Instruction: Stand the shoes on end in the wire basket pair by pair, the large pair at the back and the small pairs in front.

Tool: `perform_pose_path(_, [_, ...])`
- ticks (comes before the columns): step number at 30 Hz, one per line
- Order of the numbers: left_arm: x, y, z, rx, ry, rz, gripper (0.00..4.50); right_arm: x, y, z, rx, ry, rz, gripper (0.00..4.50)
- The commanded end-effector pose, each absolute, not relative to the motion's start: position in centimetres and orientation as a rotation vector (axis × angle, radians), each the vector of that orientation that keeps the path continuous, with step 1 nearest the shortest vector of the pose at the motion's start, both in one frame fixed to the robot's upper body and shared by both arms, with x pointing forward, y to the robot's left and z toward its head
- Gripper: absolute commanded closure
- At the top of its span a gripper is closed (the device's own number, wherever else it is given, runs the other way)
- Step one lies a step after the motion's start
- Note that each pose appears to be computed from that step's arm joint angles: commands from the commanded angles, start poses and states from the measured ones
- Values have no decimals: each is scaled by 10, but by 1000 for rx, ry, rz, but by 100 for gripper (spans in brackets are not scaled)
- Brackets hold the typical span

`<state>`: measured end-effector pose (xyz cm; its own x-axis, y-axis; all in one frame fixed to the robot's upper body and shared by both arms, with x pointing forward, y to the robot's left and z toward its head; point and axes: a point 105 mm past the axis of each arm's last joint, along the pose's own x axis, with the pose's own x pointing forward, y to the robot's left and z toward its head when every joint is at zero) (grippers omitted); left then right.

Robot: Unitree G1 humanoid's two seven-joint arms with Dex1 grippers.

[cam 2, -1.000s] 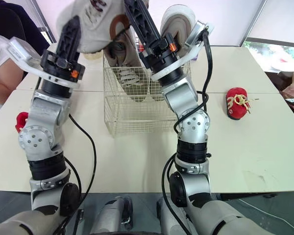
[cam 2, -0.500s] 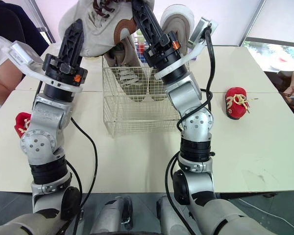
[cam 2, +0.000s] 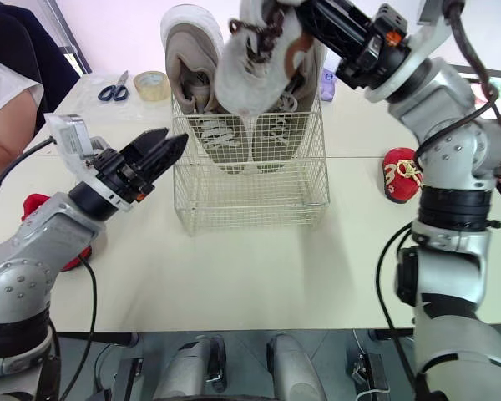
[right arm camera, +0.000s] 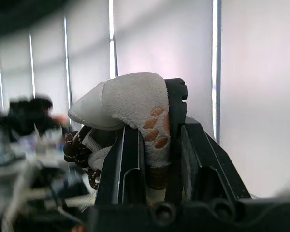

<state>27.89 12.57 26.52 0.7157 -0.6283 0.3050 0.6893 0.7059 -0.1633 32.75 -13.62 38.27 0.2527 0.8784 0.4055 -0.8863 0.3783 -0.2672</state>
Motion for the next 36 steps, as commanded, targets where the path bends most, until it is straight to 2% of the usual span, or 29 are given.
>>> perform_pose_path(1, [266, 123, 268, -229, -256, -754, 138, 330, -138, 378, -164, -505, 1245, 406])
perform_pose_path(9, [263, 123, 250, -260, -216, -689, 138, 365, -145, 350, -358, -436, 1175, 406])
perform_pose_path(15, [262, 128, 246, -268, -198, -669, 138, 376, -150, 320, -307, -319, 1231, 406])
perform_pose_path(23, [265, 131, 244, -276, -184, -659, 129, 384, -164, 298, -252, -250, 1193, 13])
perform_pose_path(30, [269, 145, 244, -261, -168, -628, 129, 370, -179, 315, -211, -282, 1167, 4])
perform_pose_path(36, [276, 172, 243, -236, -150, -568, 129, 330, -182, 321, -128, -235, 1236, 4])
